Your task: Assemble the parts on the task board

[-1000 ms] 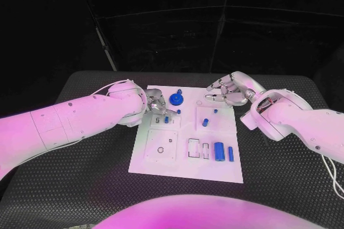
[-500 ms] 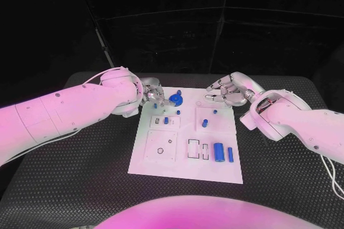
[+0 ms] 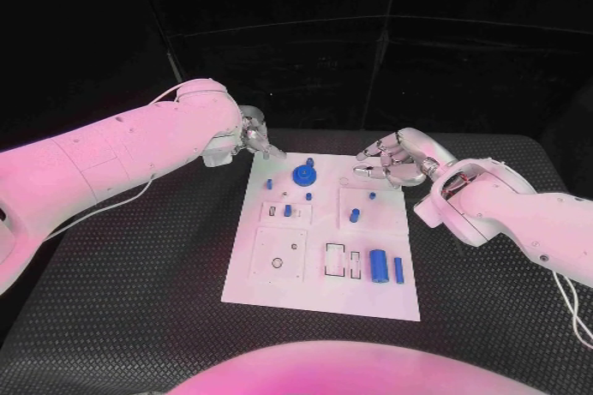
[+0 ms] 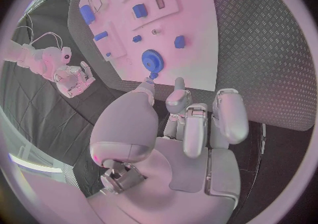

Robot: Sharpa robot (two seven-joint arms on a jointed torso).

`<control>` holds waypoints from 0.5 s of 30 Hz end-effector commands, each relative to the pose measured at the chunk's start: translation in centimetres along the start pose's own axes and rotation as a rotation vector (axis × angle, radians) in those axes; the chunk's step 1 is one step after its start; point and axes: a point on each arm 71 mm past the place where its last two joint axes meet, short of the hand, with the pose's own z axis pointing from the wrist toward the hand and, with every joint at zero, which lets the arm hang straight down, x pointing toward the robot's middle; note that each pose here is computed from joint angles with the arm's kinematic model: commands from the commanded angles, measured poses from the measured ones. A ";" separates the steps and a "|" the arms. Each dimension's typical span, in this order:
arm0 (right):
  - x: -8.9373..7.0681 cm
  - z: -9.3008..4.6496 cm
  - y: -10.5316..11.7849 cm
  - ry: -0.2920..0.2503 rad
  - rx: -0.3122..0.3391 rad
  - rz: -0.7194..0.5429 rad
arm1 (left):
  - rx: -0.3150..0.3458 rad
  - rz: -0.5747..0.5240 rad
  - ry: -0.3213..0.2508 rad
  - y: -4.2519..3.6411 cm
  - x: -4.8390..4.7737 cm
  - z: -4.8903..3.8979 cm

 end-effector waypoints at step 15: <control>-0.1 0.0 0.2 -0.003 -0.011 -0.002 | -0.071 0.056 0.152 0.40 1.31 2.30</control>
